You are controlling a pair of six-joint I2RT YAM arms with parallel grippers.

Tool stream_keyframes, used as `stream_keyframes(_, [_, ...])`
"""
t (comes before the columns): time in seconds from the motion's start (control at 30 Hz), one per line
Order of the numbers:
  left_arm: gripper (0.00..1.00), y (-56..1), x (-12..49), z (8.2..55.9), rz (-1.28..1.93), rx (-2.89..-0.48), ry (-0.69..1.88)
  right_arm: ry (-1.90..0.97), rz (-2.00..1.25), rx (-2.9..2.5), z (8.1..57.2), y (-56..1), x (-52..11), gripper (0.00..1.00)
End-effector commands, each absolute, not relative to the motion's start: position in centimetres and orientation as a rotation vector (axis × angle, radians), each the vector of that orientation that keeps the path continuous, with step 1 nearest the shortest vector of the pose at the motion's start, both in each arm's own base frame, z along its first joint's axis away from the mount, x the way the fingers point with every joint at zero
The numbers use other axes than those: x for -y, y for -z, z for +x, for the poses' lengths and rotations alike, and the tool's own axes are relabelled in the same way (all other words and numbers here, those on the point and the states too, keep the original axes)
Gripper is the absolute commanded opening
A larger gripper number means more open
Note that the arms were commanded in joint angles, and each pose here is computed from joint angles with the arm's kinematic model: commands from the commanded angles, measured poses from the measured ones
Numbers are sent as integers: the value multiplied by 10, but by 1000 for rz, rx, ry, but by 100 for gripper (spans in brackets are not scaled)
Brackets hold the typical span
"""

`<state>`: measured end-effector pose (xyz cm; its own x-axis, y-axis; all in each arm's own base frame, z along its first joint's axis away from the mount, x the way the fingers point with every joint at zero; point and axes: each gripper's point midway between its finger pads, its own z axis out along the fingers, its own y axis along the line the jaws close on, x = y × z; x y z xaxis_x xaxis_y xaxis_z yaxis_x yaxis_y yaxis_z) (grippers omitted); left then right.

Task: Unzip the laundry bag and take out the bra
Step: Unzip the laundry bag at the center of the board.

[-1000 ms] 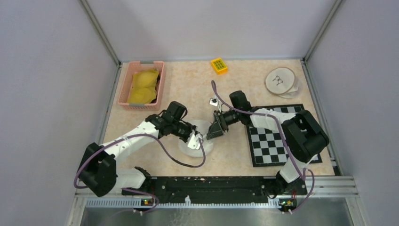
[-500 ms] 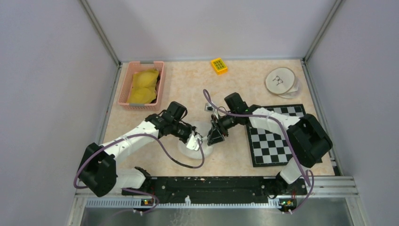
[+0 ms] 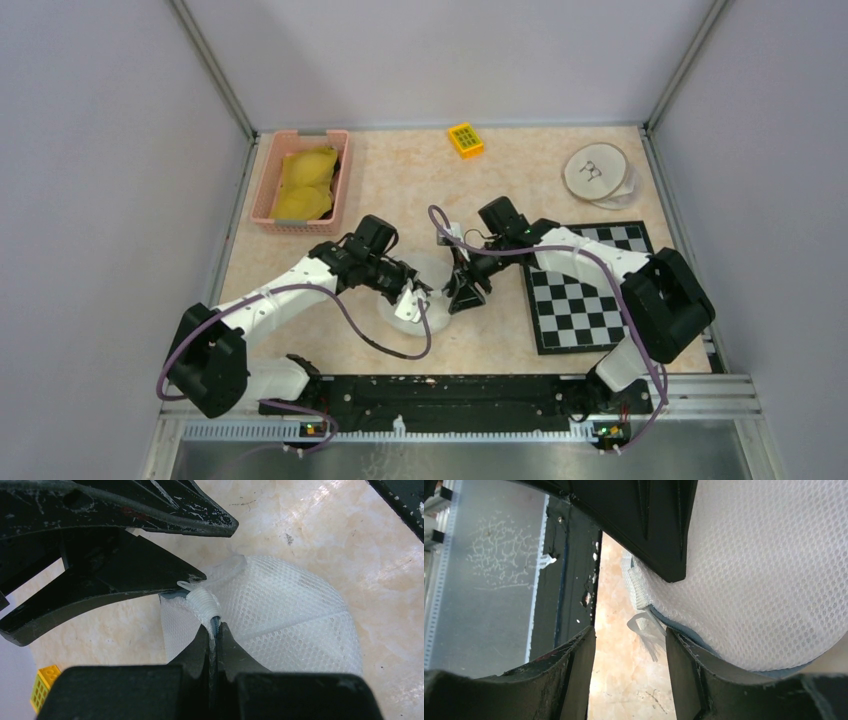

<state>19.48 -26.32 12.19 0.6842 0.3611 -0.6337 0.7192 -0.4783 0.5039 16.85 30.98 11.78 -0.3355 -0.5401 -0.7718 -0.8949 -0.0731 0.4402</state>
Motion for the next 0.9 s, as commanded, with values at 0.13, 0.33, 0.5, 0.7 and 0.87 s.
stream_keyframes(0.13, [0,-139,272,186,2078,-617,526,-1312,-1615,-1603,188,-145,-327,54])
stream_keyframes(0.33, [0,-143,273,189,2076,-595,498,-1239,-1657,-1571,192,-143,-323,54])
stream_keyframes(0.5, [0,-143,275,188,2074,-588,504,-1165,-1588,-1554,203,-150,-325,54])
stream_keyframes(0.7, [0,-143,276,185,2088,-538,490,-1143,-1585,-1559,204,-143,-328,53])
stream_keyframes(0.87, [0,-142,277,184,2104,-482,461,-1178,-1636,-1568,194,-132,-323,52])
